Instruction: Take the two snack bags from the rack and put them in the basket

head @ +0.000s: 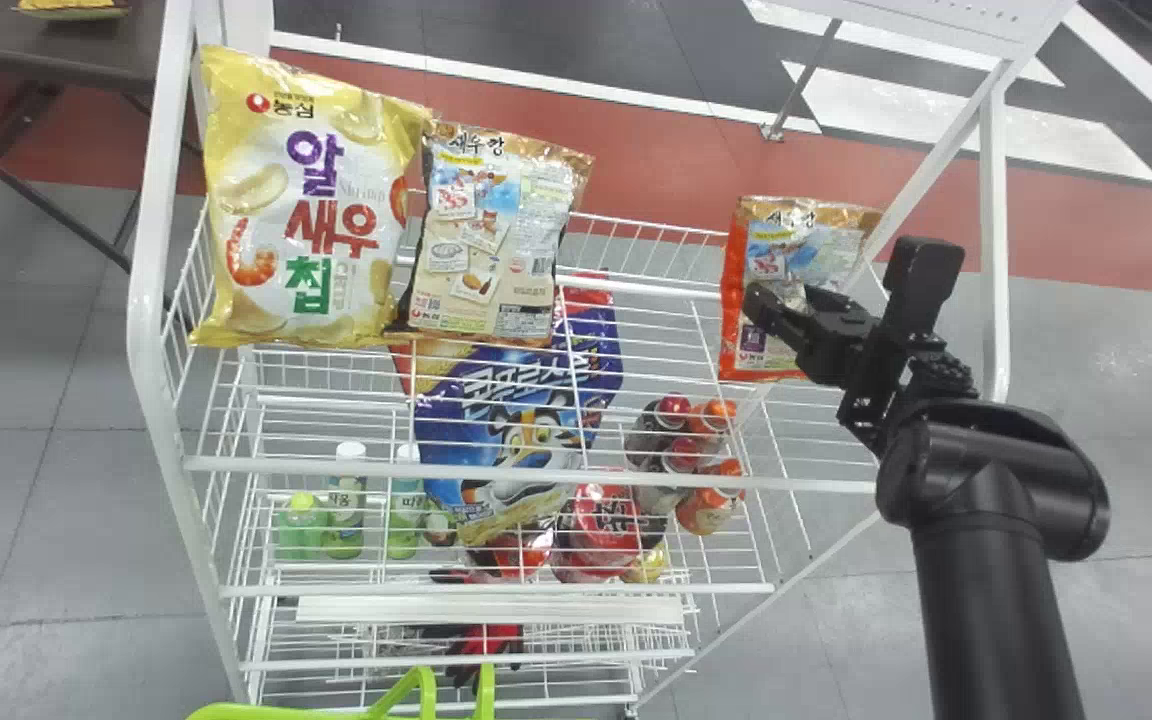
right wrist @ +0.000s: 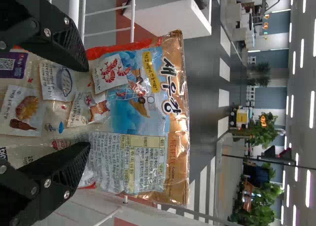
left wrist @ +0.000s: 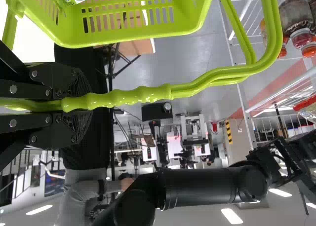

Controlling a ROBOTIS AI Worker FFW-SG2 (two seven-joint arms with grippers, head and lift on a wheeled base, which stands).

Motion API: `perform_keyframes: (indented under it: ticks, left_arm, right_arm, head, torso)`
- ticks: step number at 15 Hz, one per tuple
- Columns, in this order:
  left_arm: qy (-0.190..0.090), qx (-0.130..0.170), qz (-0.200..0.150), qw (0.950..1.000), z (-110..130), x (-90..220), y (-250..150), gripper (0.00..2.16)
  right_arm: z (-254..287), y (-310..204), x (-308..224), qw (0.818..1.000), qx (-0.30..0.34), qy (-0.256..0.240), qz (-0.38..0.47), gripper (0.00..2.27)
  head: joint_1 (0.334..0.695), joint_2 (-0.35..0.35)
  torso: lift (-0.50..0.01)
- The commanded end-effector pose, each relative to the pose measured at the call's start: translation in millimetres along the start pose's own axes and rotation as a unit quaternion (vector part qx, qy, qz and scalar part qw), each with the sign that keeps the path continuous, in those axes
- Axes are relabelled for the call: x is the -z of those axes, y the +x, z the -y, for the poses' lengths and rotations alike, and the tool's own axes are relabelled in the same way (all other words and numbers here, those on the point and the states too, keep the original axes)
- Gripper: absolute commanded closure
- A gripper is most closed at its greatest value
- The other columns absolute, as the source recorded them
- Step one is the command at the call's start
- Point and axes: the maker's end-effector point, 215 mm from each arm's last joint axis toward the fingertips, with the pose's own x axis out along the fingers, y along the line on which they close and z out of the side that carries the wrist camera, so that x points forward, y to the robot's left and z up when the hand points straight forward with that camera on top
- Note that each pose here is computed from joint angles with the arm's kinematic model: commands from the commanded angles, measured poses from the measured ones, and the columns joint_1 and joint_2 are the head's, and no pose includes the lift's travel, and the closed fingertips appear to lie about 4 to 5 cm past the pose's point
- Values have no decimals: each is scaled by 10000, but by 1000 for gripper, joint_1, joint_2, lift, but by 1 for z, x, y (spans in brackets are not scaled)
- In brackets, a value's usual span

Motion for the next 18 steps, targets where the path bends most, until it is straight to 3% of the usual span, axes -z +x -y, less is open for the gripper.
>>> perform_keyframes:
  ticks: [1, 14, 18]
  left_arm:
    - [9, 7, 17, 10000, 1, -3, 1, 1521]
    - [59, 4, 114, 9999, -8, -13, 2, 1521]
    - [47, 20, 152, 9999, -9, -16, -1, 1521]
  right_arm:
    - [-4, -12, 8, 10000, -37, 15, 41, 2243]
    - [-92, -163, -26, 9910, -946, 551, 776, 2240]
    - [-127, -208, 15, 9866, -1356, 897, -148, 2243]
  head:
    - [695, -350]
    - [695, -350]
    - [695, -350]
  torso:
    - [-10]
    - [-10]
    - [-10]
